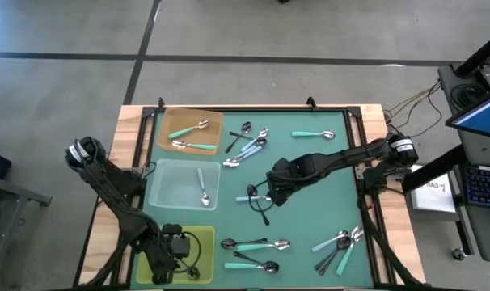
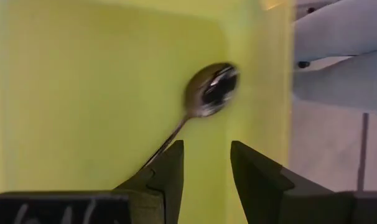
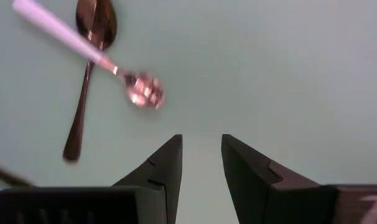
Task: Sort silverware by color (type)
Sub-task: Put the blue spoon into the transparent bin
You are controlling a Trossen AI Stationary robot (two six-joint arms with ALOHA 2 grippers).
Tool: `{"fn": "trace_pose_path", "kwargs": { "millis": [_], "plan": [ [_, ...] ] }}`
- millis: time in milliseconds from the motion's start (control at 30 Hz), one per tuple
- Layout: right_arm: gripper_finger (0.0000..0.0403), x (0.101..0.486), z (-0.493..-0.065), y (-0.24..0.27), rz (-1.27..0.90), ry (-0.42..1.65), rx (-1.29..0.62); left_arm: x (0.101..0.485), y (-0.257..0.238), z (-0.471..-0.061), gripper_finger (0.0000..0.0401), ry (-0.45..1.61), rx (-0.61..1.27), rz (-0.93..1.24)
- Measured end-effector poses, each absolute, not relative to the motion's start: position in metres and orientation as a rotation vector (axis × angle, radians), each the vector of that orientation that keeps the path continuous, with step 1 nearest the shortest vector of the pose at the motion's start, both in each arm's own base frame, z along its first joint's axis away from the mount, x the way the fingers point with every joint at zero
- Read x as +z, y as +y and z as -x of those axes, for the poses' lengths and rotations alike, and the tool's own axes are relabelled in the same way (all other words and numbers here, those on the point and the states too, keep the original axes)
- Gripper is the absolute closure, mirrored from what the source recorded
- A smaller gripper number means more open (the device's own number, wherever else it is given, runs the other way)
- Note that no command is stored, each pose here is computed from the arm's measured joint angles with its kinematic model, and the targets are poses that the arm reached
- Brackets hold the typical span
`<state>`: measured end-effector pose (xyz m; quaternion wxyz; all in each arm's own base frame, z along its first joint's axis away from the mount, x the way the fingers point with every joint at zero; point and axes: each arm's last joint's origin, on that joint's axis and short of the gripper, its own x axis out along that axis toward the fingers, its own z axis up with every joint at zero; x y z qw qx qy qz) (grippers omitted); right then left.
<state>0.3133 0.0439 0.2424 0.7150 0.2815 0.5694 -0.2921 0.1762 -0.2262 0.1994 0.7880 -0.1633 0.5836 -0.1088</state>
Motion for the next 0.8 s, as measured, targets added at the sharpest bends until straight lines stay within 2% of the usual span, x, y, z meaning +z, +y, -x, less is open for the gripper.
{"fn": "trace_pose_path", "kwargs": {
  "millis": [233, 333, 433, 567, 800],
  "plan": [
    [0.0303, 0.241, -0.295, 0.071, -0.667, 1.400, -0.705, 0.211, -0.203, -0.159, 0.0287, 1.357, -0.159, 0.237],
    [0.0301, 0.241, -0.282, 0.088, -0.678, 1.484, -0.741, 0.222, -0.190, -0.154, 0.0287, 1.329, -0.158, 0.180],
    [0.0301, 0.240, -0.273, 0.107, -0.712, 1.550, -0.730, 0.237, -0.177, -0.156, 0.0287, 1.211, -0.133, 0.166],
    [0.0305, 0.238, -0.263, 0.131, -0.761, 1.540, -0.773, 0.255, -0.155, -0.162, 0.0287, 1.004, 0.013, 0.161],
    [0.0305, 0.234, -0.242, 0.166, -0.920, 1.403, -1.012, 0.277, -0.124, -0.166, 0.0287, 0.692, 0.318, 0.268]
  ]
}}
